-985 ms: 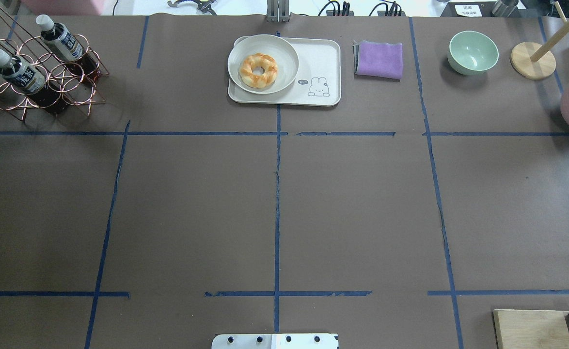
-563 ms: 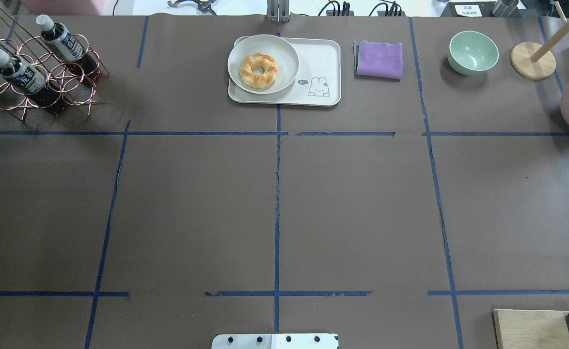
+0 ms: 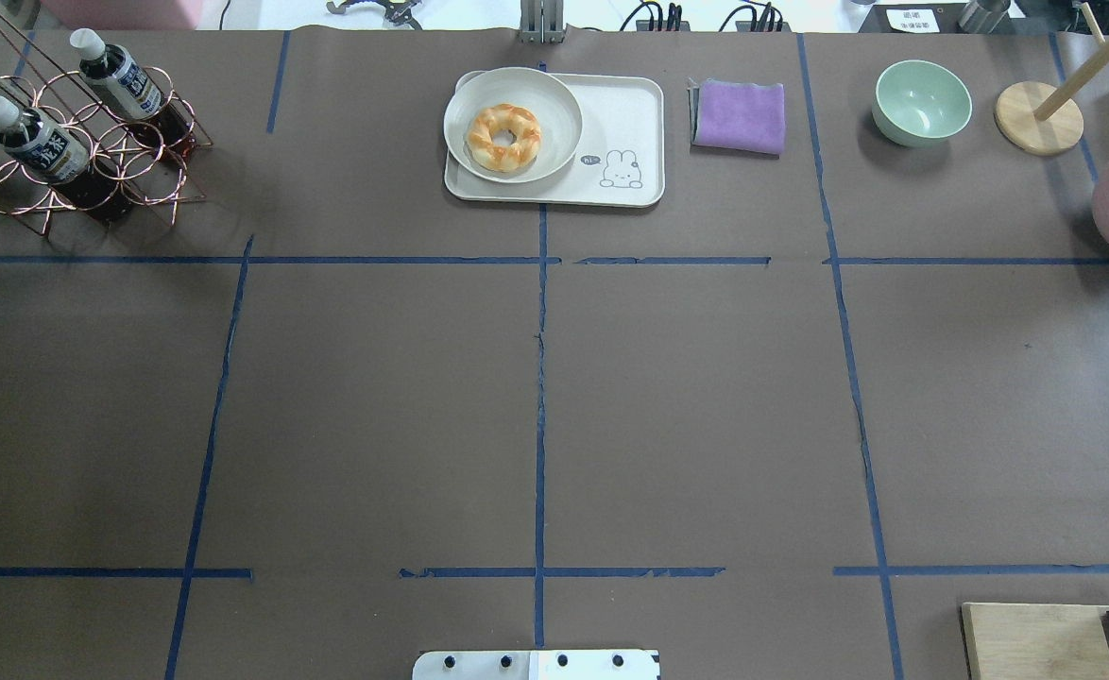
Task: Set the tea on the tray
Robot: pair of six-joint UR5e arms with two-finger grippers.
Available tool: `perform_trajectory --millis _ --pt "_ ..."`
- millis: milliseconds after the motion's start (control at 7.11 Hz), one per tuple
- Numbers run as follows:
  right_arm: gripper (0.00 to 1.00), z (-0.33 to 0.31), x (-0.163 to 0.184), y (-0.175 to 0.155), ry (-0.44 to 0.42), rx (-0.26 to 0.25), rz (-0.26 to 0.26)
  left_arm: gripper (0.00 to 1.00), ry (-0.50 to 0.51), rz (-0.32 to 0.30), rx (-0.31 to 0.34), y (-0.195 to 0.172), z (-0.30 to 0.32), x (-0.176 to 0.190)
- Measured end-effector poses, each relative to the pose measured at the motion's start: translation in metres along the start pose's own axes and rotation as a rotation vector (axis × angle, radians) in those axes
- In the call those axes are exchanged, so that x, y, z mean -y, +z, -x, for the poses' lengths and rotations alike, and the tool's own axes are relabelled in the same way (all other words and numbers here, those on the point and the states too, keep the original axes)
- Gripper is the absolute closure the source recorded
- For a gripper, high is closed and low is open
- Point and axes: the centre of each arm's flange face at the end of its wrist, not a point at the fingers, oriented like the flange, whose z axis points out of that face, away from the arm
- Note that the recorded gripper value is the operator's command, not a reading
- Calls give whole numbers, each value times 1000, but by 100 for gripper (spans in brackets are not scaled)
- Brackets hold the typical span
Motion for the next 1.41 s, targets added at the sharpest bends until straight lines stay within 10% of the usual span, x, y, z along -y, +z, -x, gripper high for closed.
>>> perform_trajectory --millis 704,1407 --pt "0 3 3 -3 -7 -3 -5 0 65 -63 -1 -31 -38 6" --pt "0 13 6 -10 -27 0 -21 0 86 -155 -50 -70 -221 33"
